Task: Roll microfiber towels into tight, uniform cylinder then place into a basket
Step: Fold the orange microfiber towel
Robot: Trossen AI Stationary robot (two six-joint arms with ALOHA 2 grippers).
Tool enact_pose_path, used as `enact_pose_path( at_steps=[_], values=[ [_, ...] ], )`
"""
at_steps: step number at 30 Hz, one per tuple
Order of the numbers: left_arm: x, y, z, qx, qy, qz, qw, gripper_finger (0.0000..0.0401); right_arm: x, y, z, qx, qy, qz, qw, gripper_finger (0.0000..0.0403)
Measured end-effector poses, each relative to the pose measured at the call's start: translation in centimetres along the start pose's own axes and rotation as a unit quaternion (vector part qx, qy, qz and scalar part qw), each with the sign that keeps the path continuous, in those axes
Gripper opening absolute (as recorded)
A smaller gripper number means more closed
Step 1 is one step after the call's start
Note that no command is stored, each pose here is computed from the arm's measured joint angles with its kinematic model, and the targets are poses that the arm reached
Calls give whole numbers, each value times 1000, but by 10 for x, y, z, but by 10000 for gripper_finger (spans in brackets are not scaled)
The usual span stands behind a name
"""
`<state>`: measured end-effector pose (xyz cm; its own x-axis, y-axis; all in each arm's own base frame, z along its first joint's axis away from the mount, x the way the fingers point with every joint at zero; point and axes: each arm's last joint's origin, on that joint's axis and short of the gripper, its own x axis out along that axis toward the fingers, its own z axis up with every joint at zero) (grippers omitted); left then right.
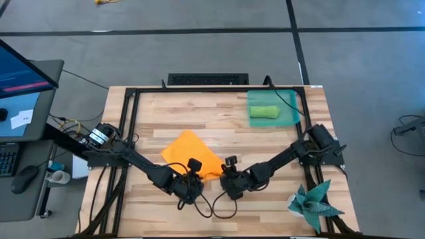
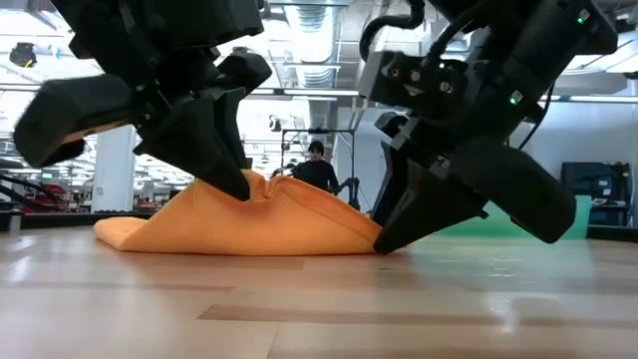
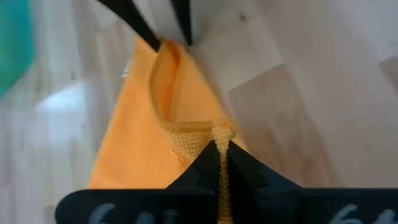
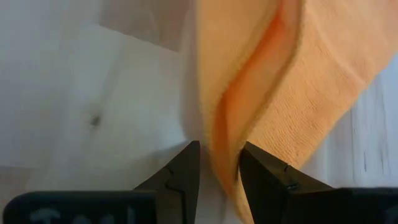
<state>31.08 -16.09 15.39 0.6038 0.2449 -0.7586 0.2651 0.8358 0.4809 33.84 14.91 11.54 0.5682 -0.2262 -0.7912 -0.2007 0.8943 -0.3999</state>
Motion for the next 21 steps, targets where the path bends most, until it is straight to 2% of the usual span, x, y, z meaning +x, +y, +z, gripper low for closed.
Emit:
enact_pose_path(
  at_steps=[6, 10, 13, 19, 21],
  values=[
    [0, 0, 0, -1, 0, 5, 1000, 2, 5, -12, -5, 52, 27, -7, 998, 131],
    [0, 1, 0, -1, 0, 6, 1000, 2, 7, -16, -5, 64, 32, 19, 997, 122],
    [0, 1, -1, 0, 3, 6, 1000, 2, 7, -16, -5, 65, 32, 22, 997, 96],
    [-3, 2, -2, -11, 9, 17, 1000, 2, 7, -16, -5, 61, 33, 28, 997, 19],
    [-8, 6, -1, -25, 6, 19, 999, 2, 7, -16, -5, 60, 34, 28, 997, 9]
  ],
)
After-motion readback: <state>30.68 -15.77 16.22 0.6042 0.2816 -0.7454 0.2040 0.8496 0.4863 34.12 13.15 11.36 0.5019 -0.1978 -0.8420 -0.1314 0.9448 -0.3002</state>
